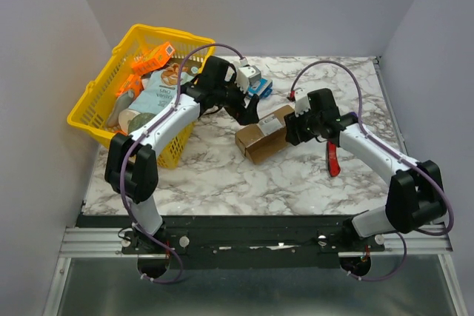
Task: Unpack the express box
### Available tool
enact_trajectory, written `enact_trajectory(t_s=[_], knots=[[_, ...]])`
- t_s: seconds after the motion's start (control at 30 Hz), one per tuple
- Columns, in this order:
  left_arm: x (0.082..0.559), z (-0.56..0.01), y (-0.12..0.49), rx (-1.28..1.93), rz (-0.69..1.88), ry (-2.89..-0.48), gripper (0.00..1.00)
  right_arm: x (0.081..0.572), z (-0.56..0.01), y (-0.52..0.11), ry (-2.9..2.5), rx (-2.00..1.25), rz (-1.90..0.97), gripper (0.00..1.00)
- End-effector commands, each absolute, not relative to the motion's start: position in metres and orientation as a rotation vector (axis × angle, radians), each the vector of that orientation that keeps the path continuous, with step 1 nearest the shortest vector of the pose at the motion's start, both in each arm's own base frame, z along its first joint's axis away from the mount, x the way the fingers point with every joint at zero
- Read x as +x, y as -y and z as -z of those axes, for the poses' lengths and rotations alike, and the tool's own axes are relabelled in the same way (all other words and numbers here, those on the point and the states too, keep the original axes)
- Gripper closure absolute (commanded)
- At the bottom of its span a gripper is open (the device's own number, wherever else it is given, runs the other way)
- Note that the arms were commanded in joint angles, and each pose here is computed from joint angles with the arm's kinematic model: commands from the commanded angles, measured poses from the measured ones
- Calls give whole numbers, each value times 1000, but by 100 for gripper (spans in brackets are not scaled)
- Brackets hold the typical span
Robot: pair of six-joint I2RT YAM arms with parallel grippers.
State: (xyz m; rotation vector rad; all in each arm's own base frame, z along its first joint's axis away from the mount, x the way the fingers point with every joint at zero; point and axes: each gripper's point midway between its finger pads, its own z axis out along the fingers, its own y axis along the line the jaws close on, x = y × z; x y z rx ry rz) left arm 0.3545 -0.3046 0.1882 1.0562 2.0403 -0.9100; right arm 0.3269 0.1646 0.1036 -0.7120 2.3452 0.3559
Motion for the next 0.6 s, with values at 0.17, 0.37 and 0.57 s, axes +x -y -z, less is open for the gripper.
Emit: enact_trajectory(t_s=[0.17, 0.37, 0.57], knots=[[410, -157, 278, 865, 526, -2155, 1, 295, -100, -168, -2556, -422, -566, 35], [402, -134, 278, 811, 582, -2233, 1, 275, -75, -176, -2689, -326, -816, 37], [388, -117, 287, 898, 680, -2257, 1, 306, -77, -198, -2679, -56, -1049, 37]])
